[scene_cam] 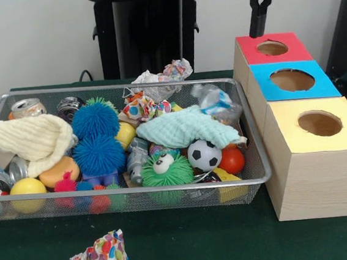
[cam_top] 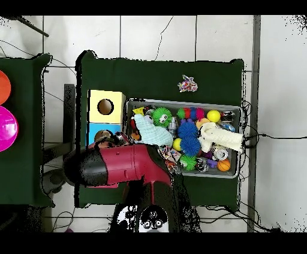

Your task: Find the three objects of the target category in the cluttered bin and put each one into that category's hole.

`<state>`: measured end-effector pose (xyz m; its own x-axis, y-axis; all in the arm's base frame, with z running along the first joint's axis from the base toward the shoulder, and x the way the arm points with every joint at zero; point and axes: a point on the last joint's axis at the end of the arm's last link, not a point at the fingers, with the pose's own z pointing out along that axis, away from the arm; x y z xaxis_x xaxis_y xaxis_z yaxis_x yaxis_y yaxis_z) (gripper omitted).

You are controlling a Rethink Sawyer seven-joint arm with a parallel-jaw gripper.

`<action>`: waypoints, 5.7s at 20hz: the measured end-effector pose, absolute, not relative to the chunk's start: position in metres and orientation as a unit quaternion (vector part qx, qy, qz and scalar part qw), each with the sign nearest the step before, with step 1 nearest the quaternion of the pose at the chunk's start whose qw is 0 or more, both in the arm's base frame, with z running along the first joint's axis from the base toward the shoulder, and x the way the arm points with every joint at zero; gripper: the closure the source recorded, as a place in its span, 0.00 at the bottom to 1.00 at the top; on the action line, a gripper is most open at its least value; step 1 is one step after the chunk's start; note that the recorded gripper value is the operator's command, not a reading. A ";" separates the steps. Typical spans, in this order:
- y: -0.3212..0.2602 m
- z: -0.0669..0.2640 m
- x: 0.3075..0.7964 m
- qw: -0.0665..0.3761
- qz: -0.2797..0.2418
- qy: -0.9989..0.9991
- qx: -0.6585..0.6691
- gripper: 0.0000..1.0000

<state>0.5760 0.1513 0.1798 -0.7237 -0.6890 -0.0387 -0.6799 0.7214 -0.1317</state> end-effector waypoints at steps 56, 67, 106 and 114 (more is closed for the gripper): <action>0.001 0.198 0.617 0.057 -0.066 0.972 -0.219 0.00; -0.020 0.174 0.614 0.044 -0.062 0.989 -0.131 0.00; 0.005 0.166 0.658 0.089 -0.070 0.991 -0.066 0.00; 0.002 0.173 0.671 0.107 -0.052 0.989 -0.082 0.00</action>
